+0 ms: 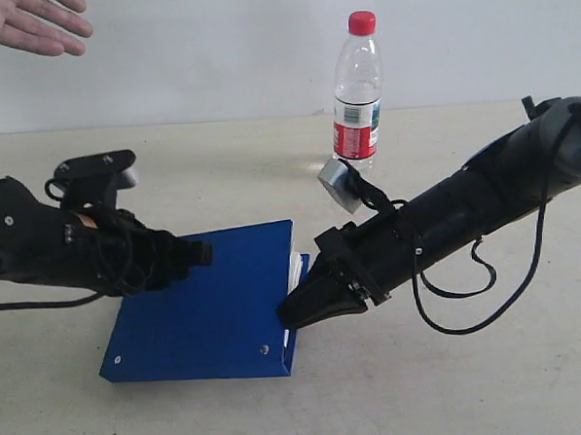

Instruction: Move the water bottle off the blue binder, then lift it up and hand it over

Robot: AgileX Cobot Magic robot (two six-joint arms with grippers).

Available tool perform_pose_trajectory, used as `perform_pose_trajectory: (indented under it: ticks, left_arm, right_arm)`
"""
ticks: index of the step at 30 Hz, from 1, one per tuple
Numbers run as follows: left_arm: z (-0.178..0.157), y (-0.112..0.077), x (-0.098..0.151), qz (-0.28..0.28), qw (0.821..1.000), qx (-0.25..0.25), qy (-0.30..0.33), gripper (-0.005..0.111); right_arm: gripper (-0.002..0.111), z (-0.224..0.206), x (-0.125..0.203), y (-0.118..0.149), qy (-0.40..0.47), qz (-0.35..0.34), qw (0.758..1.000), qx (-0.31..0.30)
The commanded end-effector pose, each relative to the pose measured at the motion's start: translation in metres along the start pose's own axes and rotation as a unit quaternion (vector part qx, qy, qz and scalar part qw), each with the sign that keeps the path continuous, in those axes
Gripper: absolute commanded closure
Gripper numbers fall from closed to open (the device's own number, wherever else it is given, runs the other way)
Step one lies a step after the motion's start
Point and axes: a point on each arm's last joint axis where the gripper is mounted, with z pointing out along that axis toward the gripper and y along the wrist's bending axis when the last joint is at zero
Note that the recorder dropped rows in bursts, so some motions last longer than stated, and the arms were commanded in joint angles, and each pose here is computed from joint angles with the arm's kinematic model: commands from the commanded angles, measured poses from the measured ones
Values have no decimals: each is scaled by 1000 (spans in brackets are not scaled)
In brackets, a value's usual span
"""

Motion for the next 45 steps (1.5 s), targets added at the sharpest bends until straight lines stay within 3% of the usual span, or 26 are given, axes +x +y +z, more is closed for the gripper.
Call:
perform_pose_trajectory:
  ticks: [1,4,8,10,13,14,18,22,29,36,42,45]
  left_arm:
    - [-25,10,-23,-23,998,-2,-65,75]
    - [-33,13,-22,-16,999,2,-48,69]
    - [-34,12,-18,9,1000,4,-22,46]
    - [-34,9,-9,40,999,14,22,37]
    - [-35,-6,13,190,974,57,108,38]
    - [-35,-14,17,199,971,73,113,39]
    - [-37,-44,28,304,940,125,91,40]
    - [-38,-62,35,374,916,131,65,41]
    - [-38,-71,41,396,907,132,52,41]
    - [-29,-68,78,472,867,129,95,41]
    - [-23,-68,70,449,889,85,-5,41]
    - [-23,-69,59,443,892,64,-67,41]
  right_arm:
    - [108,-2,-4,8,-15,-11,1000,-15]
    - [108,-2,-8,10,-37,-2,999,-24]
    - [108,-3,-11,11,-54,2,998,-31]
    - [108,-3,-11,11,-54,2,998,-31]
    - [108,-3,-13,11,-63,6,997,-34]
    - [108,-3,-14,12,-69,9,997,-35]
    - [108,-3,-15,12,-76,11,996,-39]
    - [108,-3,-15,12,-76,11,996,-39]
    - [108,-3,-16,12,-77,11,996,-36]
    - [108,-3,-16,12,-80,14,996,-37]
    - [108,-4,-16,12,-79,14,996,-41]
    - [108,-4,-16,12,-79,14,996,-41]
